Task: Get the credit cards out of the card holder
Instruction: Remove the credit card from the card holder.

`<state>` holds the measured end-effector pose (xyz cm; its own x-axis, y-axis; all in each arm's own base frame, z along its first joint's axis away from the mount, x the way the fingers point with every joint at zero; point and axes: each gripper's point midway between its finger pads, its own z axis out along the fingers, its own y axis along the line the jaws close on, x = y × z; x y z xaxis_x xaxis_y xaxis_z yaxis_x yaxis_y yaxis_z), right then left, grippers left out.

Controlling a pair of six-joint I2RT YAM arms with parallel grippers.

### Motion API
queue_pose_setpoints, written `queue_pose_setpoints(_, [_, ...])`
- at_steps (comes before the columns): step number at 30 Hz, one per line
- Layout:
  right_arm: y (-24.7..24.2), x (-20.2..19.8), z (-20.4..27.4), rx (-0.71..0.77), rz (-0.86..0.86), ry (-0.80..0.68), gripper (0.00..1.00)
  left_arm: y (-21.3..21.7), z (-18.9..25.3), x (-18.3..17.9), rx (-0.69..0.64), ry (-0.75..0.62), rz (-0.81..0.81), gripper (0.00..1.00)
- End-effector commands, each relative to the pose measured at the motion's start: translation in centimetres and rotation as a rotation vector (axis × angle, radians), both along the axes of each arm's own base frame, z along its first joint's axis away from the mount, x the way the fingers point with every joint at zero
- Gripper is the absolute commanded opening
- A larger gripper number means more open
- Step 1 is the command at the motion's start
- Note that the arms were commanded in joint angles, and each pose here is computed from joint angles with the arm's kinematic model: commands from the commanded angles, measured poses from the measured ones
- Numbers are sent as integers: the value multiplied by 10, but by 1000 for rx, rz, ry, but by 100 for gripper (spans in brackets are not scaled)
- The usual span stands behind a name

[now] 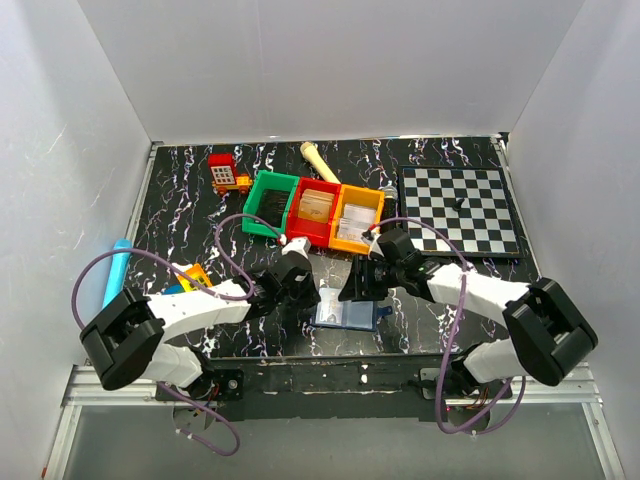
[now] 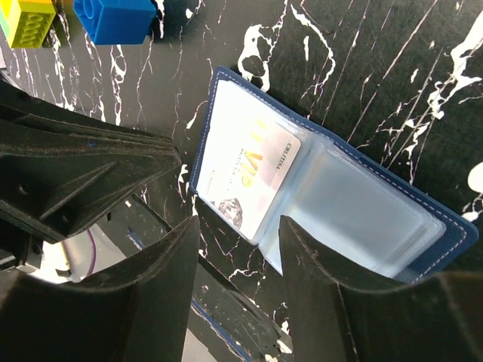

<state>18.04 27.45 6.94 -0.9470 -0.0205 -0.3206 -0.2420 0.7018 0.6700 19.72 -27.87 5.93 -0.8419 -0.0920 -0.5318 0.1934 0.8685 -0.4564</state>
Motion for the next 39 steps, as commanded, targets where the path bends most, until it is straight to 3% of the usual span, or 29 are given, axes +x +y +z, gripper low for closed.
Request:
queue_pose_setpoints(1, [16,11,7,65,-3,-7,53,-6,-3,3,-5,-3,-21,0])
queue_pose_setpoints(20, [17,7,-29,32,-15,70,50,-3,-27,-2,22,44,-13,0])
queue_pose_setpoints(39, [17,2,-35,53,-21,100,47,4,-47,-12,46,99,-7,0])
